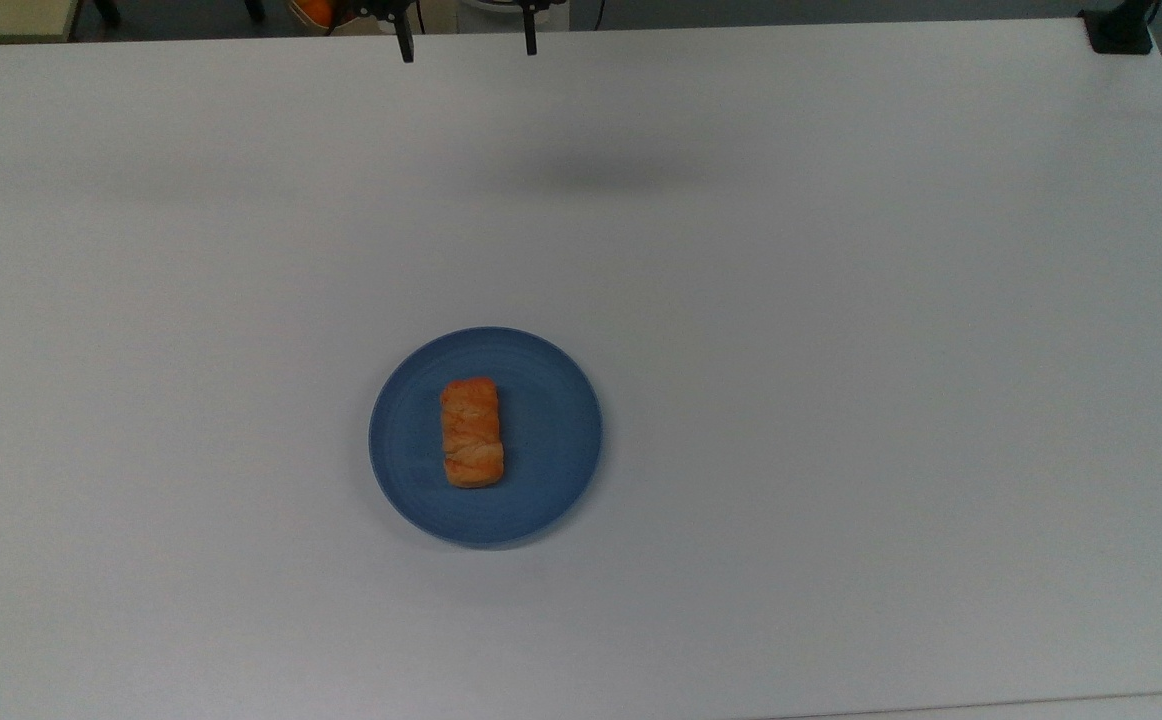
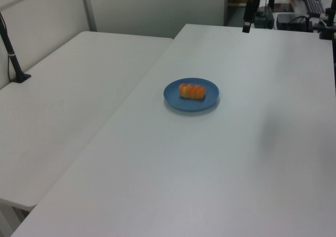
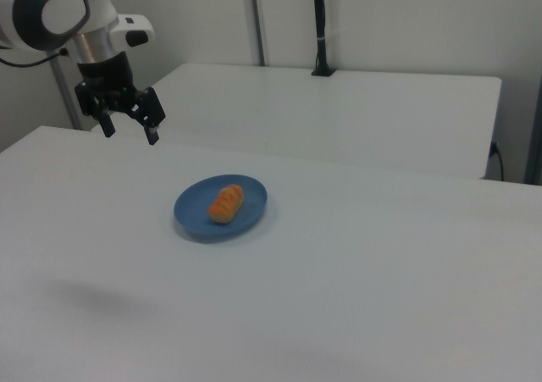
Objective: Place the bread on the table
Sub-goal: 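Move the open gripper down toward the bread roll on the blue plate, then lower the gripper onto the orange bread roll and close on it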
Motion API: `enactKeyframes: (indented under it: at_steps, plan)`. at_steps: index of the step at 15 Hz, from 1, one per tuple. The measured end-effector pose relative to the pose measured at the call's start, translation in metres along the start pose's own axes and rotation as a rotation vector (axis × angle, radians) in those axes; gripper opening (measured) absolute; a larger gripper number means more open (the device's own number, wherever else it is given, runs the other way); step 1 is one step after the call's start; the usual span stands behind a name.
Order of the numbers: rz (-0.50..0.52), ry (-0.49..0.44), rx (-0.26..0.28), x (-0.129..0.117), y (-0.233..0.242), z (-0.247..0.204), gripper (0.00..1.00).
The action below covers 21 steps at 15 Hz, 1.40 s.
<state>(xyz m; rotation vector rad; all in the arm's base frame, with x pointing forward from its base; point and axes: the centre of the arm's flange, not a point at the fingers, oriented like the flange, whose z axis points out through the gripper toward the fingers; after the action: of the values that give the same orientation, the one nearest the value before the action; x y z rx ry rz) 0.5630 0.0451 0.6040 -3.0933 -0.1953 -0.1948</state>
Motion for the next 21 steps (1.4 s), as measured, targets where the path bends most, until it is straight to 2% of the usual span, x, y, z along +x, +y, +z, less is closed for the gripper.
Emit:
enactKeyframes:
  at_steps: [4,10,18,21]
  plan:
    - [0.002,-0.004,0.000,0.000,0.001,0.001,1.00]
    - [-0.017,-0.075,0.009,0.007,-0.001,0.032,1.00]
    - [0.011,-0.053,0.015,0.085,0.025,0.071,1.00]
    - [0.018,-0.009,0.010,0.113,0.033,0.099,1.00]
